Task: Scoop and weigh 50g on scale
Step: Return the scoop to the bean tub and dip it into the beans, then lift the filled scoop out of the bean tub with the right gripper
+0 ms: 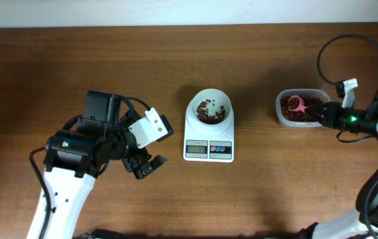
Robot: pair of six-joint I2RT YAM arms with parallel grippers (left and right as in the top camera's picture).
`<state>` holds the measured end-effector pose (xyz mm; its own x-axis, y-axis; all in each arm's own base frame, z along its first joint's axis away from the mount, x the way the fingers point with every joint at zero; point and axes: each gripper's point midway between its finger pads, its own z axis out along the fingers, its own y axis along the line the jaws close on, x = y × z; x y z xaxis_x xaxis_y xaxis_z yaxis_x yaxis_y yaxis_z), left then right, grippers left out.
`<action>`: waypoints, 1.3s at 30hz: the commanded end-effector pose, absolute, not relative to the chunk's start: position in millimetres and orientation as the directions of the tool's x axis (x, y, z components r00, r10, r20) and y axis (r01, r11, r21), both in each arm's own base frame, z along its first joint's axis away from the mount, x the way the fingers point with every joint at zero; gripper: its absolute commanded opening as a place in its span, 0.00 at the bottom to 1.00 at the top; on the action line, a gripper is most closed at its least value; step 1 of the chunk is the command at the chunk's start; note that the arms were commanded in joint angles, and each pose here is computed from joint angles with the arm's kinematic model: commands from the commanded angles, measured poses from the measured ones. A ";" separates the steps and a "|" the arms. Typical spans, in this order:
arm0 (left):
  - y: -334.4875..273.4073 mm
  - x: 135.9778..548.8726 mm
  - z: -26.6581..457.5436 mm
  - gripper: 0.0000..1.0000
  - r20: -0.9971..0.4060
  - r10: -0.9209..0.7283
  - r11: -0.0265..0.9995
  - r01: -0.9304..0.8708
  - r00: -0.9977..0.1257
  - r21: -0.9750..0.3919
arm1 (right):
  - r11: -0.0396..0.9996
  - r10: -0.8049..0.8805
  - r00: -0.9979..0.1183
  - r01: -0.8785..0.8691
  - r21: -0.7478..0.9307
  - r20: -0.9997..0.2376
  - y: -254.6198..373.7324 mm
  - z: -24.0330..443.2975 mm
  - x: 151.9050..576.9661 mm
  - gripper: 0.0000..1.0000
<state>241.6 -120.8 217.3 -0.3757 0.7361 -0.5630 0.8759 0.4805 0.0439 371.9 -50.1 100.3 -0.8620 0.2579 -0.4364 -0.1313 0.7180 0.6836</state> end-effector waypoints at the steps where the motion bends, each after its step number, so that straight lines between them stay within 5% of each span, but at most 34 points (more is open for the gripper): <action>1: -120.4 242.0 217.0 0.99 -0.565 0.729 0.489 0.872 -0.386 0.036 | 0.668 0.308 -0.848 -0.130 0.733 -0.432 -53.6 105.8 370.4 0.04; 17: -120.4 242.0 217.0 0.99 -0.565 0.729 0.489 0.872 -0.386 0.036 | 0.484 0.558 -0.789 0.059 0.873 -0.256 -94.9 123.8 345.0 0.04; 28: -120.4 242.0 217.0 0.99 -0.565 0.729 0.489 0.872 -0.386 0.036 | 0.254 0.627 -0.752 -0.047 0.966 -0.202 -83.9 167.0 346.0 0.04; 39: -120.4 242.0 217.0 0.99 -0.565 0.729 0.489 0.872 -0.386 0.036 | 0.199 0.628 -0.756 -0.075 0.977 -0.186 -76.3 177.1 347.0 0.04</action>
